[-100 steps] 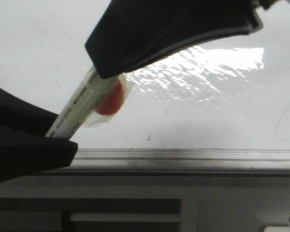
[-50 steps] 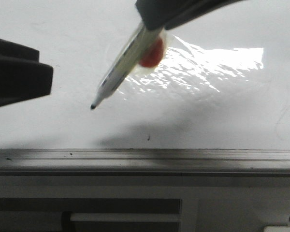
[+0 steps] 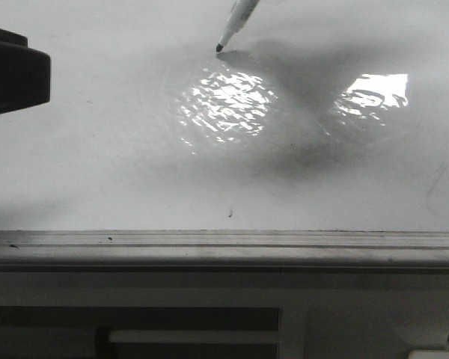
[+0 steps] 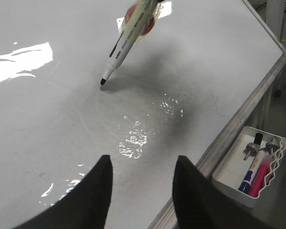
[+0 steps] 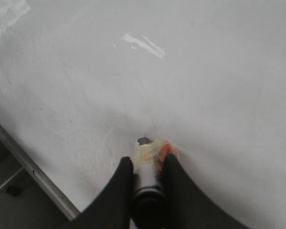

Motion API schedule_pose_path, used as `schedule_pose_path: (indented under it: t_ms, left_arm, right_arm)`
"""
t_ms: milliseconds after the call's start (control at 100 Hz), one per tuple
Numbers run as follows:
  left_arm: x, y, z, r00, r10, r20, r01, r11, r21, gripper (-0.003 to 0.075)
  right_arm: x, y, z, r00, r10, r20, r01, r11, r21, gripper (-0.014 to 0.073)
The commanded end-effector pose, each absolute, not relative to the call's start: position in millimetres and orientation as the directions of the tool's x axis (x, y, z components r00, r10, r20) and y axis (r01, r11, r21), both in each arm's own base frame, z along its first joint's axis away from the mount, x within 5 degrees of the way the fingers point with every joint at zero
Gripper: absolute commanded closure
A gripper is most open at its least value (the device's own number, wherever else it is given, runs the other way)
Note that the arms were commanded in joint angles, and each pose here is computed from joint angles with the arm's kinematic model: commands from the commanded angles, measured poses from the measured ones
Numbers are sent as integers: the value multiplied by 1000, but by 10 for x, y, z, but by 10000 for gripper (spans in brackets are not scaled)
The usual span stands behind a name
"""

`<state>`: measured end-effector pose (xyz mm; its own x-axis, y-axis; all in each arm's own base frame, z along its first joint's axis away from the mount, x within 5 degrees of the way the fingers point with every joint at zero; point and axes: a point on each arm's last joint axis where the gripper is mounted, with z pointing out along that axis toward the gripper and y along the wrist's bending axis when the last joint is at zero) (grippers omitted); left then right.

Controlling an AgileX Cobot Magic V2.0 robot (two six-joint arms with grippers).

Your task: Write number 9 on whiteboard

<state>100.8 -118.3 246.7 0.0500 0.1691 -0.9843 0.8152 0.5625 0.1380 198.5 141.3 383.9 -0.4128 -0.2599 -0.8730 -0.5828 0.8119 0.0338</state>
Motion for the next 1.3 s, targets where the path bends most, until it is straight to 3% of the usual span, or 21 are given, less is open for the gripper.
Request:
schedule_pose_path:
  t_ms: [0,130,290,660,930,1290]
  left_arm:
    - [1020,-1210,2631,85,76,-994,818,565,113,436]
    - [1020,-1210,2631,85,76,-994,818,565,113,437]
    - [1020,-1210,2631,85,76,-994,818,565,113,437]
    - [1020,-1210,2631,85,76,-994,818,565,113,437]
    - [1020,-1209,2630,84,77,-993,817,565,113,437]
    - [1053,-1391,2485,123,135,-983,878,447,171,436]
  right_arm:
    - [2075,1446,4016,-339,-207,-918,-575,817,29,648]
    - [2241,1580,3909,-392,-202,-897,-575,816,67,649]
    - [2177,1638,3776,-472,-299,-829,-601,797,55,648]
    - [2168,1419,4135,-384,-249,-889,-556,831,7,648]
    - [2020,1534,3443,-601,-325,-730,-581,805,121,648]
    - [1745,1866,3684,-499,-273,-822,-696,692,193,648]
